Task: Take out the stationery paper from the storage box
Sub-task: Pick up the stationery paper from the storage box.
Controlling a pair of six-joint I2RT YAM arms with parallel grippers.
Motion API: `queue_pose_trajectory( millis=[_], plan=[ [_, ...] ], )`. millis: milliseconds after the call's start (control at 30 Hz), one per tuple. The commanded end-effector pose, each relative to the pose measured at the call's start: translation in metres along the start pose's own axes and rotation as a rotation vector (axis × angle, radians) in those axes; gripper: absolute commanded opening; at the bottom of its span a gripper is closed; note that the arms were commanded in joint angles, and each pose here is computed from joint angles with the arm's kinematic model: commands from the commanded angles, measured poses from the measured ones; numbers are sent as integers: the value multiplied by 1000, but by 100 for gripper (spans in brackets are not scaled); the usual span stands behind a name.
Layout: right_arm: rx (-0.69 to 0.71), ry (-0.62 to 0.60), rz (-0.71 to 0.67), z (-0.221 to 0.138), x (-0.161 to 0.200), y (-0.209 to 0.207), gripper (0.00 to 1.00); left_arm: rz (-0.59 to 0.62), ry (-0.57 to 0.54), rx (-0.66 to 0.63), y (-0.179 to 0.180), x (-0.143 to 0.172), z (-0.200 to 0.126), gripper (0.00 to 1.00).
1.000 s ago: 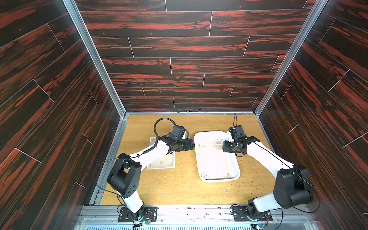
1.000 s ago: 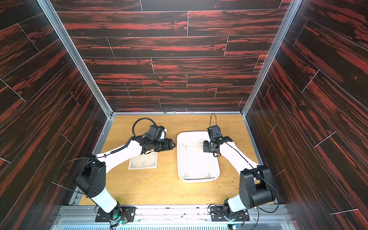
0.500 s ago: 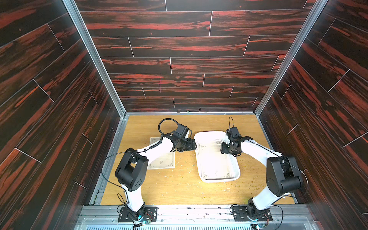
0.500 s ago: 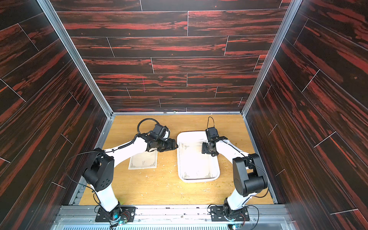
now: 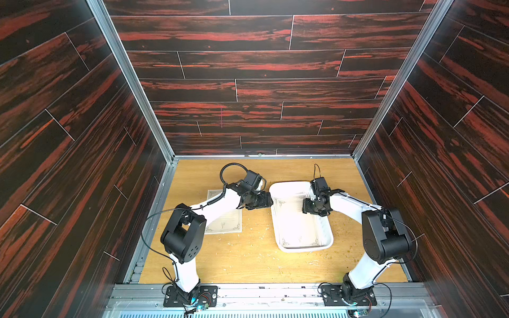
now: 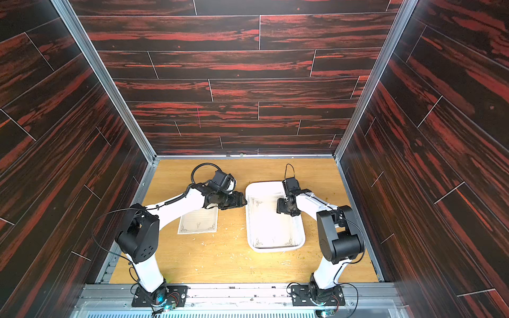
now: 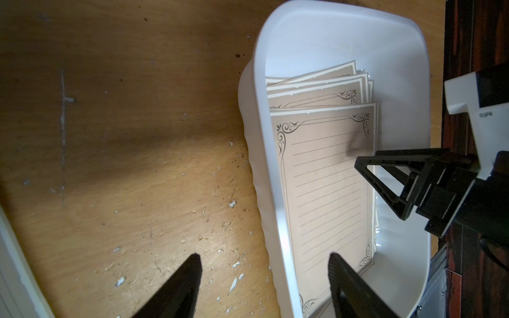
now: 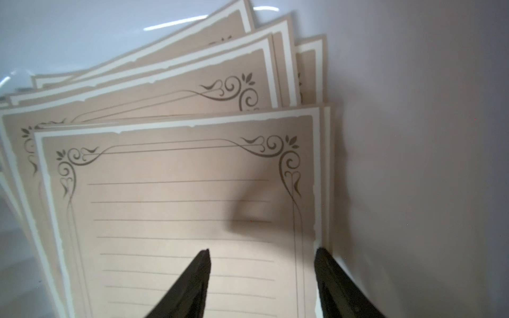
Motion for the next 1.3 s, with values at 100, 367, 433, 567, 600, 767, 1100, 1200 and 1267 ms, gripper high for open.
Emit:
queue_pose_trajectory(
  millis=[100,367,433,567,600,767,1100,1200,1267],
  plan=[
    [-30,69,9,14,12,6,63,19,11,14,-6,-3,0,75],
    [-108,81,-36,11,17,36,59,14,25,15,-5,-1,5,74],
    [-134,79,-44,7,15,43,59,13,26,14,-5,-2,6,74],
    [-115,28,-46,-6,4,44,58,14,28,11,-4,-2,6,74],
    [-99,10,-48,-9,0,42,59,14,32,8,-4,-2,6,74],
    [-9,-25,-66,-18,-10,32,63,12,41,-2,-2,0,7,73],
    [87,-41,-70,-7,-16,18,70,5,47,1,-2,3,8,73],
    [88,-39,-68,-3,-17,17,70,8,47,0,-1,3,7,73],
    [93,-35,-66,-1,-17,16,70,7,49,-1,-1,4,7,73]
  ],
)
Point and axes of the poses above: each gripper's point midway between its finger pads, its own z axis out along the fingers, its own y axis along the line the jaws close on, x = y × z, the point moved 2 cm from there along -z, back along the fingers, and after that the axes turned 13 degrees about z, right-handed, at the moved point
